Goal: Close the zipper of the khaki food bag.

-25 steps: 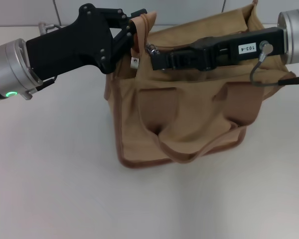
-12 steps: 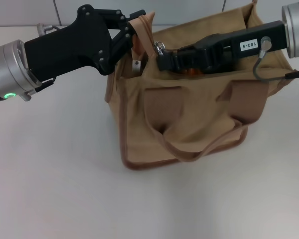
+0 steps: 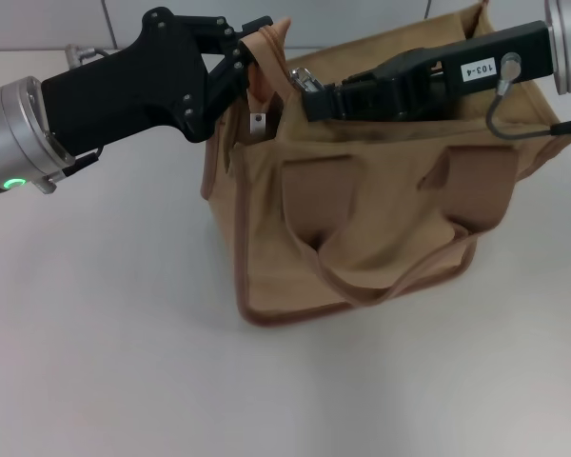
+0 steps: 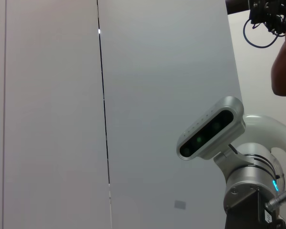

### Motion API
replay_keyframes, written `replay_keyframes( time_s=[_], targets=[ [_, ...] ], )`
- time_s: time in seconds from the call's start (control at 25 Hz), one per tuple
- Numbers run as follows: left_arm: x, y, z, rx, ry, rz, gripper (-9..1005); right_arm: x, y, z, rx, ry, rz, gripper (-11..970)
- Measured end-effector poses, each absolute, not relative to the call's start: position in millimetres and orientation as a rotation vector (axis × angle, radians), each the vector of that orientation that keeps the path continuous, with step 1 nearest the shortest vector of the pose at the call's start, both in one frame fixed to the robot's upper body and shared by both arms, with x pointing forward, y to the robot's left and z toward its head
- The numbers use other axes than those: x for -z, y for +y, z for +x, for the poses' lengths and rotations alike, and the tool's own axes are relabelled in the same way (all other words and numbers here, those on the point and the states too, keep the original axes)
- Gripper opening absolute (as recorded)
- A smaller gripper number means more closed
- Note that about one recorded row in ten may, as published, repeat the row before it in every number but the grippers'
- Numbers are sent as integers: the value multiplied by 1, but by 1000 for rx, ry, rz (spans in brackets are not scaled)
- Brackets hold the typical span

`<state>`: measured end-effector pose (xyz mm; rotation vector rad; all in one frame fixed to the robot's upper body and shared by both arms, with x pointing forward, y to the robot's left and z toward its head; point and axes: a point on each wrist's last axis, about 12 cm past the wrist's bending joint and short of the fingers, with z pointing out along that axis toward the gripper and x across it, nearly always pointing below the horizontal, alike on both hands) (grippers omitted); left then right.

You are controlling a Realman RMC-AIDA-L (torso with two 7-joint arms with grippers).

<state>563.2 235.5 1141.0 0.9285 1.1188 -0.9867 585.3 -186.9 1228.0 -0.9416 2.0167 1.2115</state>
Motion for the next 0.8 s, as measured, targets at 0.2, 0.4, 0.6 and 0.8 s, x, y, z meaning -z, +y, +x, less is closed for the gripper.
replay_keyframes(
  time_s=[0.2, 0.4, 0.6, 0.8],
  targets=[
    [-1141, 236, 563, 982, 1116, 931, 20, -1229, -183, 586, -1215, 2005, -961, 59],
    [-1140, 235, 562, 984, 1118, 931, 20, -1231, -180, 588, -1216, 1996, -974, 99],
    [-1138, 235, 561, 985, 1119, 927, 20, -1230, -178, 589, -1221, 1995, -986, 146],
    [-1138, 235, 561, 983, 1119, 927, 20, -1227, -174, 591, -1237, 2000, -997, 115]
  ],
)
